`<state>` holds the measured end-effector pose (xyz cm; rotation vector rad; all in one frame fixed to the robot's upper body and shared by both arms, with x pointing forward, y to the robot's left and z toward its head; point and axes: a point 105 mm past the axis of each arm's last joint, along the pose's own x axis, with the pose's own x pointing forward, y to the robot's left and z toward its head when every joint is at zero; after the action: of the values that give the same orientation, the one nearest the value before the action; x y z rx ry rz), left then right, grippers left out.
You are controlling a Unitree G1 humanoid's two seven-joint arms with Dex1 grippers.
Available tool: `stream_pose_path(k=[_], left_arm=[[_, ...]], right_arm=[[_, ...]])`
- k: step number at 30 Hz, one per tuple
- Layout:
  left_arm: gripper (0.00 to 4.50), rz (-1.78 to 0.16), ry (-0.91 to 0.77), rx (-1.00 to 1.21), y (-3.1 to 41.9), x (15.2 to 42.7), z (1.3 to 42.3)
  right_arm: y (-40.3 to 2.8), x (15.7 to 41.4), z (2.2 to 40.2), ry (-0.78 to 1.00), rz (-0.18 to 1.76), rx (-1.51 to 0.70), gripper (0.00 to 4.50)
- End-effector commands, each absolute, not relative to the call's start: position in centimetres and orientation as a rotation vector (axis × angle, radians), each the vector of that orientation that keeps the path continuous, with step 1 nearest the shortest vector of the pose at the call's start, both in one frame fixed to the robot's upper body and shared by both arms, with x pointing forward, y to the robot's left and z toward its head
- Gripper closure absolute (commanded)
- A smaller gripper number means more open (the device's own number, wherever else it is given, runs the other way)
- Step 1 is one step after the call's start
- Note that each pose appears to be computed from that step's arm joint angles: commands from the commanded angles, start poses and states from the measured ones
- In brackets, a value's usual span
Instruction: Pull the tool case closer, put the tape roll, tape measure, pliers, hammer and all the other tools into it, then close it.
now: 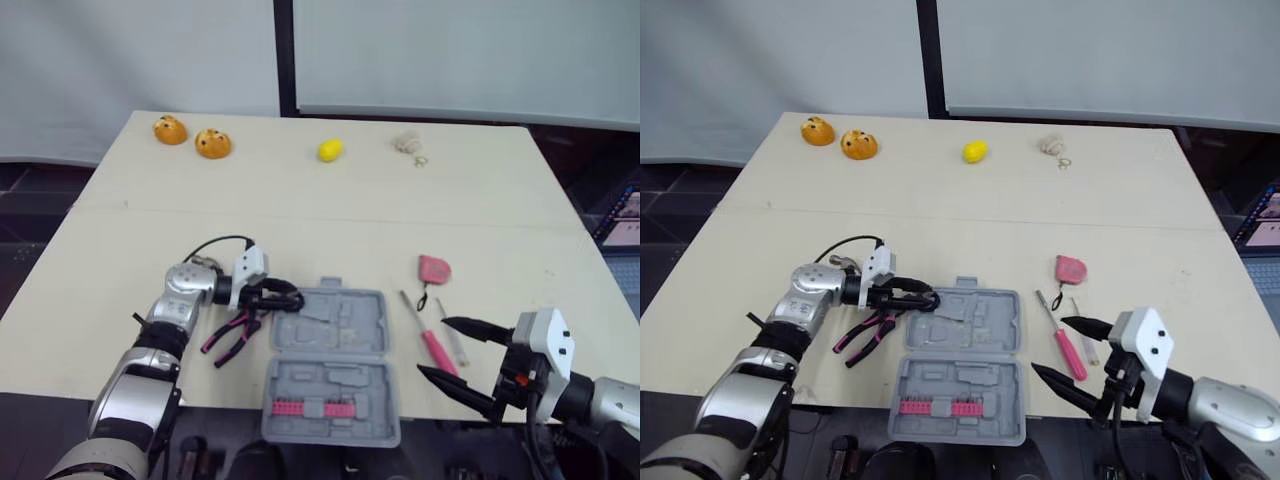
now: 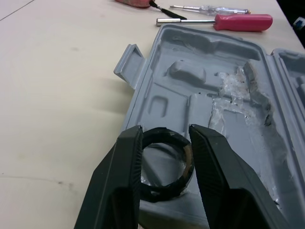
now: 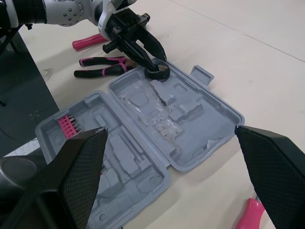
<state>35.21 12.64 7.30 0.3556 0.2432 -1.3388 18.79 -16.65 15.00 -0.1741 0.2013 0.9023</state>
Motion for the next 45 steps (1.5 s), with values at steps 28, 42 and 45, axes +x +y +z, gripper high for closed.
stream_pose_path(k=[28, 42, 45], left_arm=[[2.8, -1.385, 0.246, 0.402, 12.0, 35.0, 7.0], [2.8, -1.296, 0.262, 0.403, 11.7, 36.1, 6.5], [2.8, -1.305, 0.251, 0.405, 11.4, 36.1, 6.5]], right_arm=[[-16.7, 19.1, 16.0, 0.174, 0.897, -0.187, 0.0], [-16.5, 19.0, 16.0, 0.183, 0.912, -0.181, 0.0], [-16.5, 19.0, 16.0, 0.186, 0.912, -0.184, 0.0]])
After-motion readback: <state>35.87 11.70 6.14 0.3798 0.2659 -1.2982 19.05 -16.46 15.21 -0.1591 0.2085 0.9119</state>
